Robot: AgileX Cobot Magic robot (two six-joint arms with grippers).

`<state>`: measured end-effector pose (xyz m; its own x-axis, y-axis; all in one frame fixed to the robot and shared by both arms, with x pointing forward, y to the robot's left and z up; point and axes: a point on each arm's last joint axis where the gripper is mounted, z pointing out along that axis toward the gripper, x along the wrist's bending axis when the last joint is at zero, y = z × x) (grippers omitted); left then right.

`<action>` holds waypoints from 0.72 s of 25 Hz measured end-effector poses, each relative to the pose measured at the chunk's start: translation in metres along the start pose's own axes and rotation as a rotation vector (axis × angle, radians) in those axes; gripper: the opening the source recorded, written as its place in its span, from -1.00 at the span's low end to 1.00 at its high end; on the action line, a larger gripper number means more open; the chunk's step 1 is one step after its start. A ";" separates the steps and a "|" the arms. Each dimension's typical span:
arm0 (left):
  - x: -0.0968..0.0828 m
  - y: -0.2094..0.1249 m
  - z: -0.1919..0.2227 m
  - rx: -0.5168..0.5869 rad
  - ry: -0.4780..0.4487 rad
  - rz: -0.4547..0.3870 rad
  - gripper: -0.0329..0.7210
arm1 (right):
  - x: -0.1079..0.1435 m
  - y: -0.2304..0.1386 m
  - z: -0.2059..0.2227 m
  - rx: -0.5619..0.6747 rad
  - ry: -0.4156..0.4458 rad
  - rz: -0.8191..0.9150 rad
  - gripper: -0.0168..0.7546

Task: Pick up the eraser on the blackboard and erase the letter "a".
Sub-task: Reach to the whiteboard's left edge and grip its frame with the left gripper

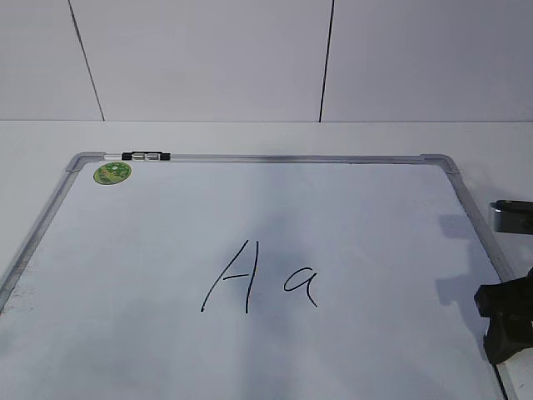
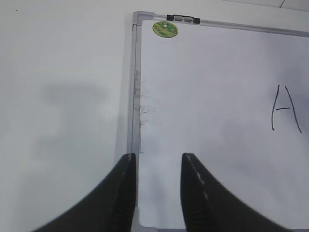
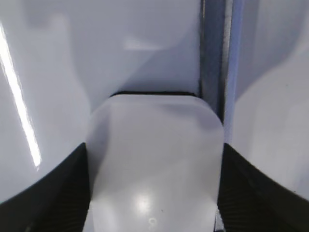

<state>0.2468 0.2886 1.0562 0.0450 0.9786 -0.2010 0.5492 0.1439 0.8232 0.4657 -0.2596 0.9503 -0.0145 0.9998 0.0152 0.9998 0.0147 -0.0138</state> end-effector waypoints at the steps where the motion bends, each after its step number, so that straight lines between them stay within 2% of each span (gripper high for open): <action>1: 0.000 0.000 0.000 0.000 0.000 0.000 -0.28 | 0.000 0.000 0.000 0.000 0.000 0.000 0.42; 12: 0.000 0.001 0.001 0.000 -0.001 -0.002 -0.27 | 0.000 0.001 -0.001 0.000 -0.005 -0.004 0.42; 18: 0.000 0.007 0.012 0.075 0.004 -0.017 -0.27 | -0.001 0.009 -0.011 -0.003 -0.023 -0.016 0.42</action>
<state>0.2612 0.2878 1.0558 0.0315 0.9767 -0.2121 0.6106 0.1492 0.7777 0.4745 -0.2602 0.9609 -0.0309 0.9995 -0.0078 0.9995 0.0308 -0.0109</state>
